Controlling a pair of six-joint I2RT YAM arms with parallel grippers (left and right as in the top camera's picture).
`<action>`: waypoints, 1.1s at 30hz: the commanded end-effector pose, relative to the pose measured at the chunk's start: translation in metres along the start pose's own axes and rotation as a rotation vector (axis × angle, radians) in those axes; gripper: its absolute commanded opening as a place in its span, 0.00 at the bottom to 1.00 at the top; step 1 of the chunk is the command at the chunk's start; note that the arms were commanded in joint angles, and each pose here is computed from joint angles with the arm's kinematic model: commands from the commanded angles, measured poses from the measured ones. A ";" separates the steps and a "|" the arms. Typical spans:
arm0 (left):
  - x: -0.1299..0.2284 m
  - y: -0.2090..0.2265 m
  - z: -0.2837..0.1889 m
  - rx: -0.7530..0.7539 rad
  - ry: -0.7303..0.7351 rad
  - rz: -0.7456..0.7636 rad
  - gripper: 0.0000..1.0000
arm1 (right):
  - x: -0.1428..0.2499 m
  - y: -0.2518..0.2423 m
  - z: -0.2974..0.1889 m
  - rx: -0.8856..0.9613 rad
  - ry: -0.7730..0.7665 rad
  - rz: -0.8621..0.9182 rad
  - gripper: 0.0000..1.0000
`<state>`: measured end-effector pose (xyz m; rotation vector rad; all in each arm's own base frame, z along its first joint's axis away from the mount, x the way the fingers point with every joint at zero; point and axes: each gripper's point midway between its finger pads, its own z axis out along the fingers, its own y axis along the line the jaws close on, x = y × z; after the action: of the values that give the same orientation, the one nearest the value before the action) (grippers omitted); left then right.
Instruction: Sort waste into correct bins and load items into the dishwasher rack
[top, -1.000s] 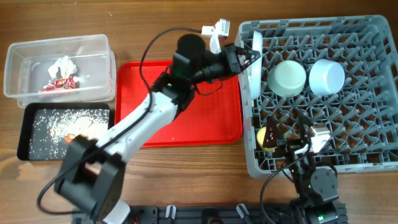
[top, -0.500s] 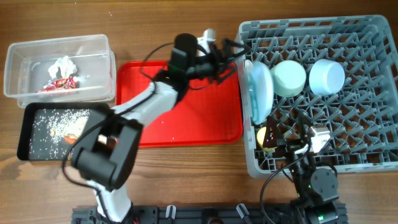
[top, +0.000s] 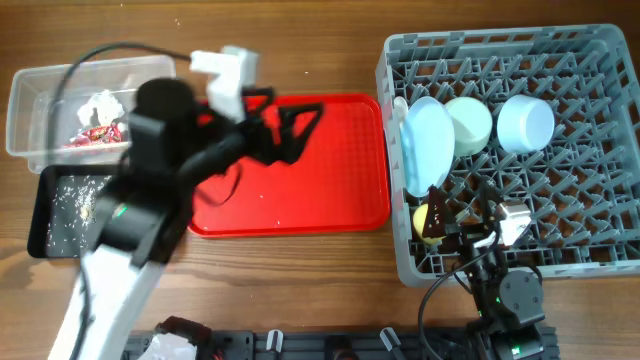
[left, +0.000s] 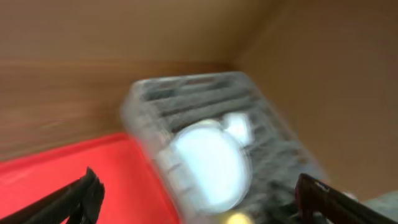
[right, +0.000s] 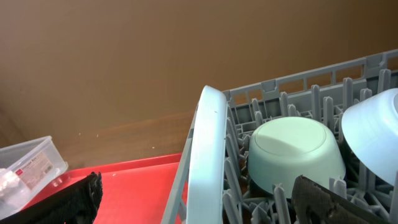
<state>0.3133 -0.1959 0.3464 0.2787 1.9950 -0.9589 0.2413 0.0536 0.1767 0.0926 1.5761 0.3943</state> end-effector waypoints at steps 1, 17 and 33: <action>0.002 0.047 -0.079 -0.378 -0.069 0.098 1.00 | -0.001 0.003 0.000 -0.016 -0.003 -0.018 1.00; 0.070 0.126 -0.143 -0.553 -0.513 0.227 1.00 | -0.001 0.003 0.000 -0.016 -0.003 -0.018 1.00; 0.164 0.162 -0.097 -0.451 -0.484 0.211 1.00 | -0.001 0.003 0.000 -0.016 -0.003 -0.018 1.00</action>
<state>0.2428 -0.0328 0.1676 -0.0318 1.6271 -0.3410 0.2413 0.0536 0.1766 0.0926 1.5765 0.3942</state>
